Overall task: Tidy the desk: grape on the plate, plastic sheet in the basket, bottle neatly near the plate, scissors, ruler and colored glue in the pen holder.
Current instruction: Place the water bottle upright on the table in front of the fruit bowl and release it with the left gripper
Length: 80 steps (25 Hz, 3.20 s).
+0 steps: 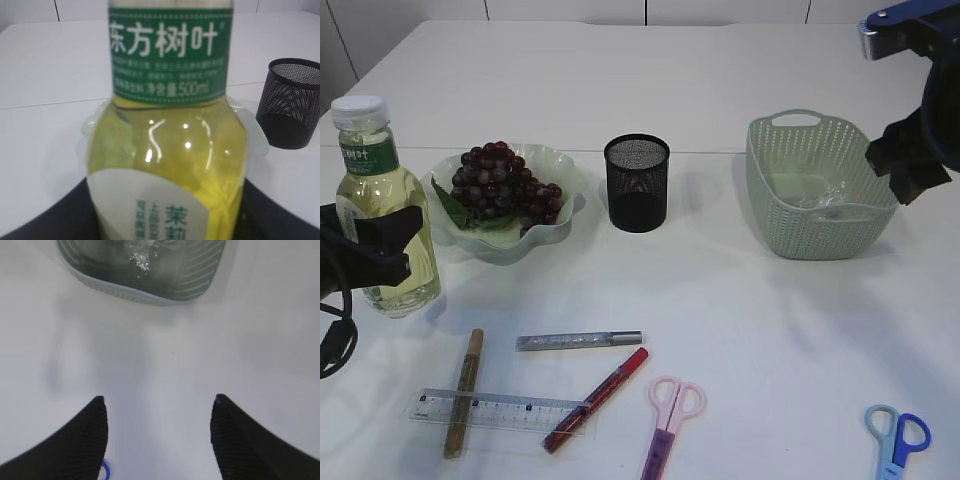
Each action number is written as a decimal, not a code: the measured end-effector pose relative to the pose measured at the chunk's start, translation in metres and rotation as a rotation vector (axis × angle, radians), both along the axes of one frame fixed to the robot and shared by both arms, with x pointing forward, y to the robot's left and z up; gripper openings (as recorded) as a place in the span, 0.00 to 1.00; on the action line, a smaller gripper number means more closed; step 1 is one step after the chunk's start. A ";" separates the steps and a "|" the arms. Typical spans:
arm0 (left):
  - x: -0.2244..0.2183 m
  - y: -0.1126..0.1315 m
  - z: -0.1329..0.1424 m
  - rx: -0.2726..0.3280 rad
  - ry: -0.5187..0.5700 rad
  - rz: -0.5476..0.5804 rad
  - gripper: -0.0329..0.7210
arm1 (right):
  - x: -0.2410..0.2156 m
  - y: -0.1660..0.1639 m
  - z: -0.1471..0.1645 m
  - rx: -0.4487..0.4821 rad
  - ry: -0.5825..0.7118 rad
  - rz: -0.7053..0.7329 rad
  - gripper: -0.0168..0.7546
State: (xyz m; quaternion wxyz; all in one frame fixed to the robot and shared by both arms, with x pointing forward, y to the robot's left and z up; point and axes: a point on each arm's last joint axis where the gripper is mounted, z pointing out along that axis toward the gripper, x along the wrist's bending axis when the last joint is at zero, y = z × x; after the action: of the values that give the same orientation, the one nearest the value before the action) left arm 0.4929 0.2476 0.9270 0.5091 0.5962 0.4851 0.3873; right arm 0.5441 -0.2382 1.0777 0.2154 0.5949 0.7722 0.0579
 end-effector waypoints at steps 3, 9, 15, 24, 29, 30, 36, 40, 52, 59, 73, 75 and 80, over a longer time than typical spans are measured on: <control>0.004 -0.001 -0.006 0.004 0.017 0.000 0.58 | 0.000 -0.002 -0.005 -0.018 -0.009 -0.009 0.68; 0.013 -0.004 -0.015 0.015 0.041 -0.016 0.58 | 0.003 0.000 -0.014 0.000 -0.057 0.013 0.68; 0.020 -0.007 -0.023 0.025 0.057 -0.037 0.58 | 0.004 0.000 -0.024 -0.006 -0.097 0.031 0.68; 0.029 -0.009 -0.025 0.024 0.048 -0.037 0.58 | 0.008 0.001 -0.023 0.002 -0.147 0.049 0.68; 0.031 -0.009 -0.036 0.030 0.083 -0.038 0.58 | 0.009 0.001 -0.022 -0.005 -0.152 0.053 0.68; 0.032 -0.009 -0.037 0.031 0.082 -0.038 0.58 | 0.009 0.001 -0.022 -0.005 -0.152 0.053 0.68; 0.033 -0.010 -0.037 0.030 0.079 -0.038 0.58 | 0.009 0.001 -0.022 -0.005 -0.158 0.056 0.67; 0.033 -0.010 -0.037 0.031 0.077 -0.044 0.58 | 0.010 0.001 -0.022 -0.001 -0.168 0.058 0.67; 0.033 -0.012 -0.037 0.036 0.074 -0.063 0.67 | 0.010 0.001 -0.021 -0.005 -0.172 0.062 0.67; 0.033 -0.012 -0.037 0.037 0.074 -0.065 0.69 | 0.010 0.001 -0.021 -0.003 -0.175 0.061 0.67; 0.030 -0.010 -0.038 0.045 0.069 -0.053 0.77 | 0.011 0.001 -0.021 -0.011 -0.177 0.064 0.67; 0.030 -0.010 -0.038 0.046 0.068 -0.049 0.78 | 0.011 0.001 -0.021 -0.011 -0.177 0.064 0.66; 0.030 -0.009 -0.038 0.048 0.068 -0.042 0.78 | 0.011 0.000 -0.021 -0.017 -0.180 0.067 0.66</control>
State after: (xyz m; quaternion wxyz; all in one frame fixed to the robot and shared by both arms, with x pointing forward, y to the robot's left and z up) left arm 0.5224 0.2388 0.8892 0.4859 0.6311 0.4801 0.3676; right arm 0.5550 -0.2377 1.0569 0.2867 0.5592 0.7698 0.1120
